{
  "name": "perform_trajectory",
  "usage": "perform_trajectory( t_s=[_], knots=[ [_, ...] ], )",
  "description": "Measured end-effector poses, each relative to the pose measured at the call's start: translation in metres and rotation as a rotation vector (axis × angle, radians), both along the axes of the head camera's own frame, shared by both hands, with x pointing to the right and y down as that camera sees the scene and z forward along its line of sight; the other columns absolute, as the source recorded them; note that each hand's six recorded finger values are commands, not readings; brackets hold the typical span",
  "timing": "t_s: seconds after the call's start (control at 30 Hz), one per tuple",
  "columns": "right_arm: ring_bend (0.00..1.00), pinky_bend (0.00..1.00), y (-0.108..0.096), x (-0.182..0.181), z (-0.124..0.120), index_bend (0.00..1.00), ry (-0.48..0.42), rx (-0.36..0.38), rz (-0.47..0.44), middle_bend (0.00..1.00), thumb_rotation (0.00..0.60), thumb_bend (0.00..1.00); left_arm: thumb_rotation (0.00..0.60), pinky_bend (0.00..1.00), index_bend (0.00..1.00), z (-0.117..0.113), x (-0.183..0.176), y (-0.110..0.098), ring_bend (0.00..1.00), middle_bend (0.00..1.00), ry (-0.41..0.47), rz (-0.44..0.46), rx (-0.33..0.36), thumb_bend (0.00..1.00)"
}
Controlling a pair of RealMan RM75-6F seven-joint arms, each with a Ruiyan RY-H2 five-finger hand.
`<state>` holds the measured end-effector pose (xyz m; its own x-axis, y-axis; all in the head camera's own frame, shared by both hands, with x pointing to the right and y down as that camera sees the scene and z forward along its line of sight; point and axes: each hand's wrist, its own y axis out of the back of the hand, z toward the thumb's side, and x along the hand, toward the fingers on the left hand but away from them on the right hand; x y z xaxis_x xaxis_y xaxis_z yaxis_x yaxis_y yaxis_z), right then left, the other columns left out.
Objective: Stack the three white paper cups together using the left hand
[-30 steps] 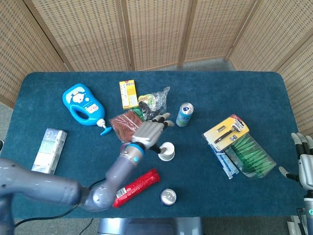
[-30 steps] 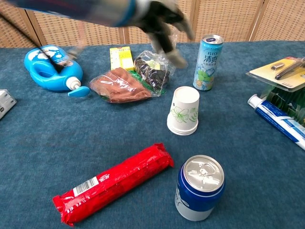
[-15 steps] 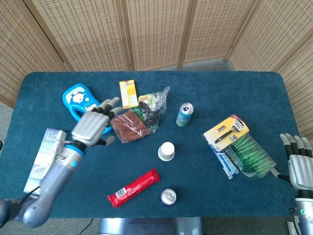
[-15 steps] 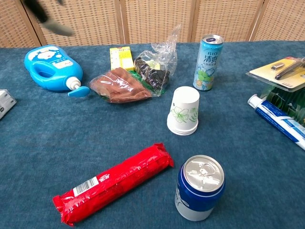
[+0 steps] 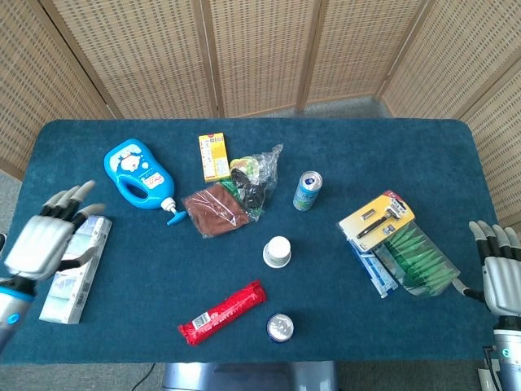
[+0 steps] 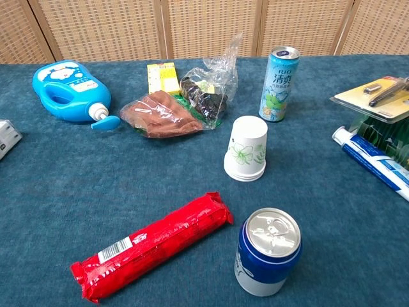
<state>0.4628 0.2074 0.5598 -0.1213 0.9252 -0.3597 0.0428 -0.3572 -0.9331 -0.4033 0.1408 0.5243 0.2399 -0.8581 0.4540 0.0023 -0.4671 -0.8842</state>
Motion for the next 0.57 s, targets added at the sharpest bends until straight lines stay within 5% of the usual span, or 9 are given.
perform_trajectory(
  t_s=[0.3,0.57],
  knots=[
    [0.00,0.00,0.002,0.000,0.000,0.06,0.013,-0.007,-0.005,0.00,0.600,0.11,0.600,0.00,0.27,0.018,-0.070,0.058,0.00,0.00,-0.026,-0.089,-0.014,0.31],
    [0.00,0.00,0.004,-0.003,0.005,0.06,0.028,-0.020,-0.019,0.00,0.600,0.11,0.600,0.00,0.28,0.015,-0.074,0.071,0.00,0.00,0.025,-0.082,0.063,0.31]
  ],
)
